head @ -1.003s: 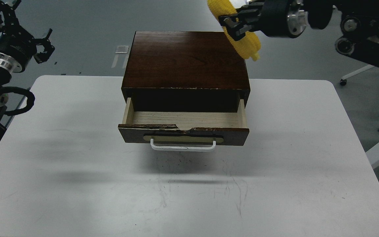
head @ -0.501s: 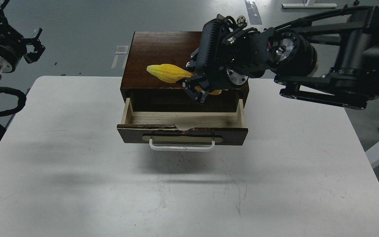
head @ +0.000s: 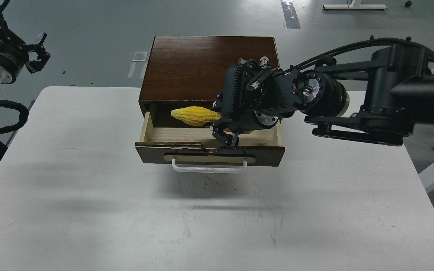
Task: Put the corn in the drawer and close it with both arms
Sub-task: 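Lower the corn into the open drawer and release it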
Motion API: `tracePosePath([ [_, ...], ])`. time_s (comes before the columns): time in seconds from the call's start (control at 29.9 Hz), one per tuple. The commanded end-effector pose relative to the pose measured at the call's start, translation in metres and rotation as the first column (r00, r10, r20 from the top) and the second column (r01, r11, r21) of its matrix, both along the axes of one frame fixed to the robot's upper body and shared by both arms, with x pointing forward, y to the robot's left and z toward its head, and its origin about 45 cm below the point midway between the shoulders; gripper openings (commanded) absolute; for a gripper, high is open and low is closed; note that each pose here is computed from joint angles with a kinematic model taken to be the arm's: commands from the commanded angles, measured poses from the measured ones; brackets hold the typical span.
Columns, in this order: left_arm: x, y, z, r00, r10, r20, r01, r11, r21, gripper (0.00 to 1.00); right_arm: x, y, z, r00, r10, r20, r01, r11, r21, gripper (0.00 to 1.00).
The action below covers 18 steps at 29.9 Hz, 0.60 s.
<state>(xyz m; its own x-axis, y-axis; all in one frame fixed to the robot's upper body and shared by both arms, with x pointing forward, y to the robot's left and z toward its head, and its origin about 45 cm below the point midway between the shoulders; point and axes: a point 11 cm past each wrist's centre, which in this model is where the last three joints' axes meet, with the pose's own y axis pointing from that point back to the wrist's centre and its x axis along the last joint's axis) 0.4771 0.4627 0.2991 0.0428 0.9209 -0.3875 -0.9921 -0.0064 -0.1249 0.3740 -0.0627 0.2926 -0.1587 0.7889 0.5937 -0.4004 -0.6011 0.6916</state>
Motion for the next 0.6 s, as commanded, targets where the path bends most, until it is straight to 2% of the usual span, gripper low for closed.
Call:
tracePosePath([
  [0.0, -0.0003, 0.0008, 0.0004, 1.000, 0.003, 0.003, -0.003, 1.000, -0.001, 0.98, -0.0012, -0.0021, -0.0055, 1.000, -0.006, -0.013, 0.006, 1.000, 0.001, 0.45],
  [0.07, -0.0002, 0.0003, 0.0004, 1.000, 0.001, 0.003, -0.001, 1.000, -0.001, 0.98, -0.0006, -0.0028, -0.0053, 1.000, -0.009, -0.014, 0.009, 1.000, 0.001, 0.65],
  [0.1, -0.0002, 0.0003, 0.0004, 1.000, 0.001, 0.003, -0.001, 1.000, -0.001, 0.98, -0.0006, -0.0028, -0.0053, 1.000, -0.009, -0.014, 0.009, 1.000, 0.001, 0.66],
  [0.13, 0.0001, 0.0001, 0.0012, 1.000, 0.001, 0.005, -0.001, 1.000, -0.001, 0.98, -0.0013, -0.0027, -0.0060, 1.000, -0.008, -0.018, 0.008, 1.000, 0.002, 0.70],
  [0.37, -0.0001, 0.0002, 0.0004, 1.000, 0.003, 0.006, -0.003, 1.000, -0.003, 0.98, -0.0014, -0.0012, -0.0046, 1.000, -0.006, -0.017, 0.006, 1.000, 0.007, 0.75],
  [0.57, 0.0001, 0.0010, 0.0020, 1.000, 0.003, 0.005, -0.003, 1.000, 0.000, 0.98, 0.0042, -0.0027, 0.0040, 1.000, -0.018, 0.002, 0.018, 1.000, 0.018, 0.76],
])
